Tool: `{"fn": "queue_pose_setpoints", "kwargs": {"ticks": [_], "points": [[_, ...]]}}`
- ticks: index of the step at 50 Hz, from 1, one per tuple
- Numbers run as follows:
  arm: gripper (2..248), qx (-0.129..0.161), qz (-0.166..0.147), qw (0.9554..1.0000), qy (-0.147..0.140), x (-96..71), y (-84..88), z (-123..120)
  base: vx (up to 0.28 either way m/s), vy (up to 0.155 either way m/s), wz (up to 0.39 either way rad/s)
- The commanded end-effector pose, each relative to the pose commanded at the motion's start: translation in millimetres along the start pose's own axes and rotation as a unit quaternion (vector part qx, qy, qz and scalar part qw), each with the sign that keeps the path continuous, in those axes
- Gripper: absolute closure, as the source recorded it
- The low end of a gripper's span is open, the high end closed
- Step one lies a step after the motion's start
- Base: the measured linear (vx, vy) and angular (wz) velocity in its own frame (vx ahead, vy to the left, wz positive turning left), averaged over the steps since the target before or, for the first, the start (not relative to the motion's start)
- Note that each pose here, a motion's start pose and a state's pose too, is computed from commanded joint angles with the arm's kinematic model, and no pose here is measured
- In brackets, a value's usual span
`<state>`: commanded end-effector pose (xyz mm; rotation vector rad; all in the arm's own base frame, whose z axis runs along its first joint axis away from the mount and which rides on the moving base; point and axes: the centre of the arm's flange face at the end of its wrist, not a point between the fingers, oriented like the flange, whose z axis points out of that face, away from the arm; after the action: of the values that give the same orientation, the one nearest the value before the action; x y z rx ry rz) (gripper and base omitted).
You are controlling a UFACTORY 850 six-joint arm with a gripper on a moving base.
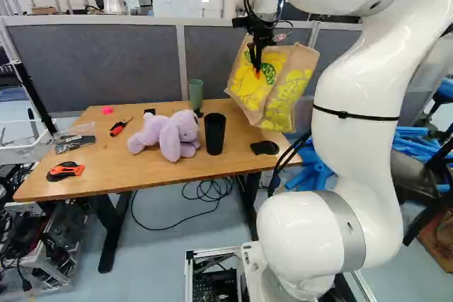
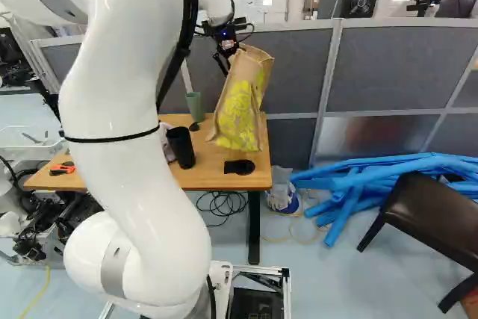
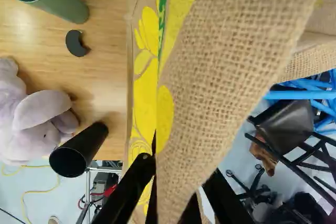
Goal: Pick up the bag on the ground and place it on the table
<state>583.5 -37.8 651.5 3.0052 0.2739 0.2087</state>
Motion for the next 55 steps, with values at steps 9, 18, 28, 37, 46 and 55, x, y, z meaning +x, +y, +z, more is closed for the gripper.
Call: {"fn": "queue_pose_setpoints", "kwargs": {"ticks": [9,18,28,37,46,55], "points": [[227,0.000,-0.002,1.0000,0.005,6.9,-1.0,14,0.000,0.000,0.000],[227,-0.001,-0.005,0.9999,0.015,15.6,-3.2,28,0.000,0.000,0.000],[227,-0.002,-0.009,0.9997,0.024,26.1,-6.7,43,0.000,0.000,0.000],[227,0.000,-0.013,0.9996,0.024,33.7,-10.2,57,0.000,0.000,0.000],[227,0.002,-0.016,0.9998,0.015,38.4,-12.3,71,0.000,0.000,0.000],[227,0.004,-0.020,0.9998,0.007,45.7,-16.4,85,0.000,0.000,0.000]]}}
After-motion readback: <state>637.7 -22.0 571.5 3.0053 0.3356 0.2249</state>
